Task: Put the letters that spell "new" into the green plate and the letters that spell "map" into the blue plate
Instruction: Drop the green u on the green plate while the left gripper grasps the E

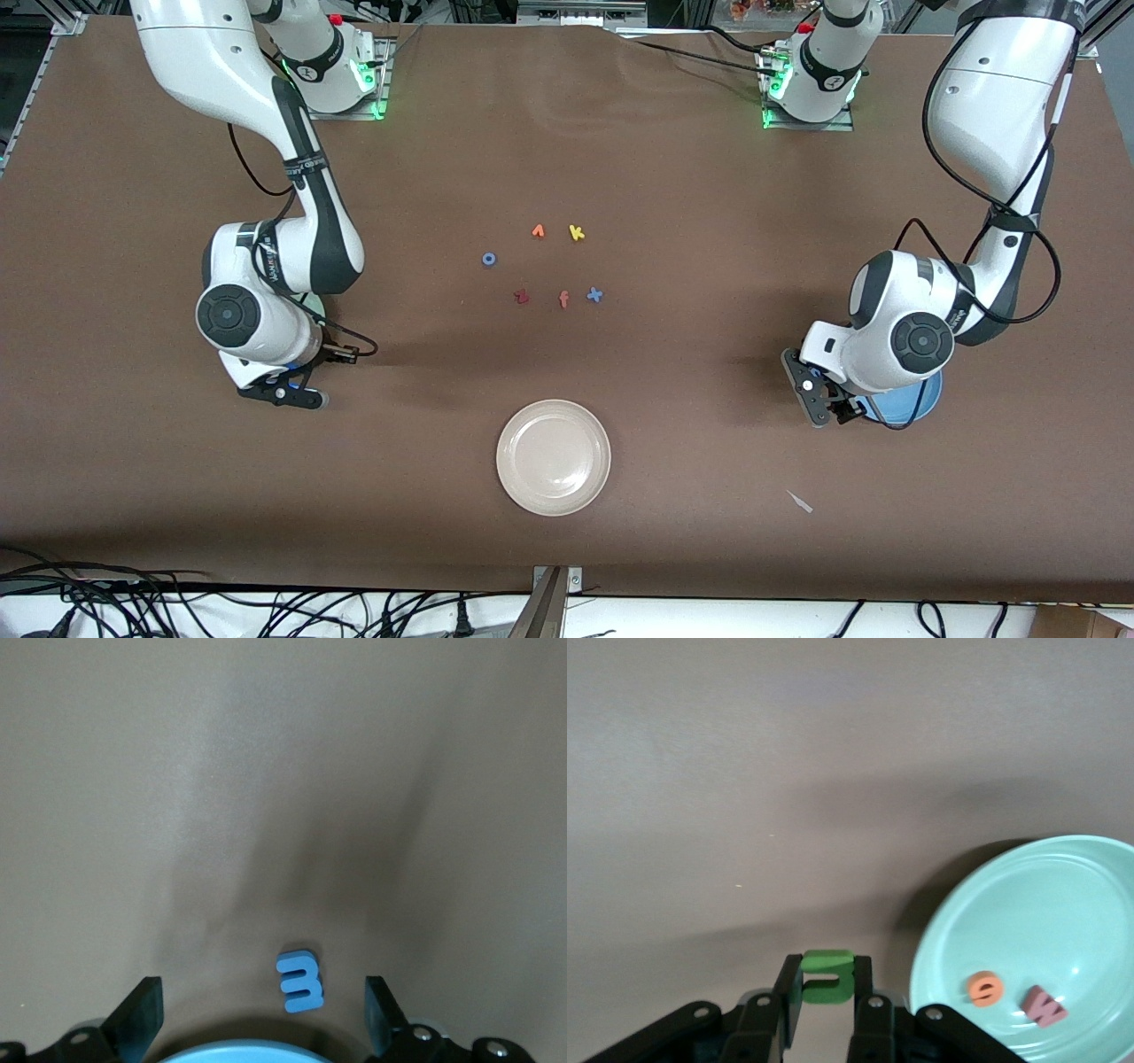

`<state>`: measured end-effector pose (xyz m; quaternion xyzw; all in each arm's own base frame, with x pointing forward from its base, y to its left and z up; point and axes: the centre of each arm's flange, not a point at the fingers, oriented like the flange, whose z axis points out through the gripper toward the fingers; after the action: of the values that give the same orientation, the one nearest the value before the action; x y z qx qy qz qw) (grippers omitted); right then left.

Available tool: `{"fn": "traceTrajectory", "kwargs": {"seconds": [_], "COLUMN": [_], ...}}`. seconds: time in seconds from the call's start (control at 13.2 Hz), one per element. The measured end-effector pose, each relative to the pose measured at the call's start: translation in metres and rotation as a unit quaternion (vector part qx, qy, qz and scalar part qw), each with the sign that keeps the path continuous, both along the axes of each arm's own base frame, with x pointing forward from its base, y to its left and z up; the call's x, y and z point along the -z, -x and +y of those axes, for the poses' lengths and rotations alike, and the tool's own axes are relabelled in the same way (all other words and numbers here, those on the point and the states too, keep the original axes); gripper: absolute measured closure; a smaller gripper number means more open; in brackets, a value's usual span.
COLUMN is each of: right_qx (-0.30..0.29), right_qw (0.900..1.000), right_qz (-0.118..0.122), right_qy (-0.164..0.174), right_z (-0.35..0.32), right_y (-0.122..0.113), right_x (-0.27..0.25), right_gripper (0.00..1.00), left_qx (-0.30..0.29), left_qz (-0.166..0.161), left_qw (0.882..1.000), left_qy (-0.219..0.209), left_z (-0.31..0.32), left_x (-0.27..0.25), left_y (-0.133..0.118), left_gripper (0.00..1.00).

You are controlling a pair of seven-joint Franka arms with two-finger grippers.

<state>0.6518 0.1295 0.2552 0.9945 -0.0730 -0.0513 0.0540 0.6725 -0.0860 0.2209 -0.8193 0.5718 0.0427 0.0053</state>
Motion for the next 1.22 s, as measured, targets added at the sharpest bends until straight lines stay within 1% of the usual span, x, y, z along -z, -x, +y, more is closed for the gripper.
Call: {"fn": "traceTrajectory", "kwargs": {"seconds": [0.23, 0.53, 0.68, 0.91, 1.06, 1.22], "right_qx": [-0.025, -0.064, -0.082, -0.103, -0.098, -0.095], "right_qw": [1.0, 0.997, 0.996, 0.995, 0.995, 0.995], "right_qz": [0.009, 0.034, 0.031, 0.012, 0.013, 0.011], "right_qy": [0.005, 0.007, 0.007, -0.003, -0.02, -0.031], "right_z": [-0.028, -0.088, -0.11, -0.146, -0.171, -0.182], "right_y": [0.002, 0.022, 0.032, 0.045, 0.053, 0.055], "right_x": [-0.002, 0.005, 0.013, 0.034, 0.047, 0.053], "right_gripper": [0.73, 0.73, 0.73, 0.73, 0.73, 0.73], "left_qx": [0.001, -0.003, -0.005, -0.008, -0.011, -0.01], "left_qz": [0.002, 0.008, 0.006, 0.009, 0.007, 0.005], "left_qw": [1.0, 1.0, 1.0, 1.0, 1.0, 1.0], "left_qy": [0.0, -0.001, 0.001, 0.003, 0.005, 0.008], "left_z": [0.002, 0.01, 0.013, 0.02, 0.024, 0.025], "left_x": [0.008, 0.017, 0.026, 0.038, 0.044, 0.052], "left_y": [0.0, 0.002, 0.005, 0.011, 0.014, 0.02], "left_gripper": [0.0, 0.0, 0.0, 0.0, 0.0, 0.02]}}
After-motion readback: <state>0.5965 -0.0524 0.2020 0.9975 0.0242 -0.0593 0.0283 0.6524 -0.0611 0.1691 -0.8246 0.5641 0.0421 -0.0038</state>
